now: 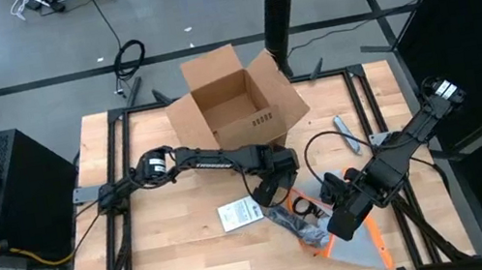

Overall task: Unpack boxes
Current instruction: Put the green charger adapter into the transparent zip bag

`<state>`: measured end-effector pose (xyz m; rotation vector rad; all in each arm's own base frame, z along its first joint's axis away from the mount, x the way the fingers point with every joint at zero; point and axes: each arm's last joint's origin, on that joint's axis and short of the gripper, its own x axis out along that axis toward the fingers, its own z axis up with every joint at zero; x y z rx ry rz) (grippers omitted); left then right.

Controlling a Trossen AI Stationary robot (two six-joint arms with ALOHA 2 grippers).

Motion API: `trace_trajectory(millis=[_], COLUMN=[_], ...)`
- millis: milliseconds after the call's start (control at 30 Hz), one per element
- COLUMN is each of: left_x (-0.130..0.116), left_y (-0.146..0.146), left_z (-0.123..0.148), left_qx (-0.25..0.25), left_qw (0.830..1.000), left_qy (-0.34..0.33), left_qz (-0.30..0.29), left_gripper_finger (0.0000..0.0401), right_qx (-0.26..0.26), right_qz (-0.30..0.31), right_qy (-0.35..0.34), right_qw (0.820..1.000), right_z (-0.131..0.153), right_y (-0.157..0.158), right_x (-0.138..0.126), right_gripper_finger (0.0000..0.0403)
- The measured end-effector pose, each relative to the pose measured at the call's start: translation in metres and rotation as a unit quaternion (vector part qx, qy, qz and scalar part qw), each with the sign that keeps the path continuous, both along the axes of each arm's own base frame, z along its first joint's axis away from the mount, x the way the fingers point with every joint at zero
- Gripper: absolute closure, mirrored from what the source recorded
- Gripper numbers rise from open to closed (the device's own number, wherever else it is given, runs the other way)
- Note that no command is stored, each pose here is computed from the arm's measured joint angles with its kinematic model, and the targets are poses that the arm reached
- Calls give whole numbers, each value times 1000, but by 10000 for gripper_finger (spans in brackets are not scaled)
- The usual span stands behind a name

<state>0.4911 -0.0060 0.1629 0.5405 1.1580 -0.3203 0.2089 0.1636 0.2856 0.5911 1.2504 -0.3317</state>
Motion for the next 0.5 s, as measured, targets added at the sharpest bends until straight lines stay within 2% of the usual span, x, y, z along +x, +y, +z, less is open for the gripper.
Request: trace_trajectory(millis=[267, 300, 400, 500], left_x=[-4, -4, -4, -2], left_y=[-6, -8, -13, -16], left_z=[-2, -2, -4, -3], left_qx=[-7, -8, -32, -61], left_qw=[999, 998, 996, 993], left_qy=[27, 29, 31, 21], left_qz=[47, 51, 71, 97], left_gripper_finger=[266, 282, 375, 391], right_qx=[-5, -6, -8, -10], right_qz=[9, 10, 17, 25], right_qy=[-3, -3, -4, -5], right_qw=[1000, 1000, 1000, 1000], right_z=[0, 0, 0, 0], right_y=[-1, -1, 0, 1], right_x=[1, 1, 0, -1], right_gripper_finger=[403, 403, 403, 403])
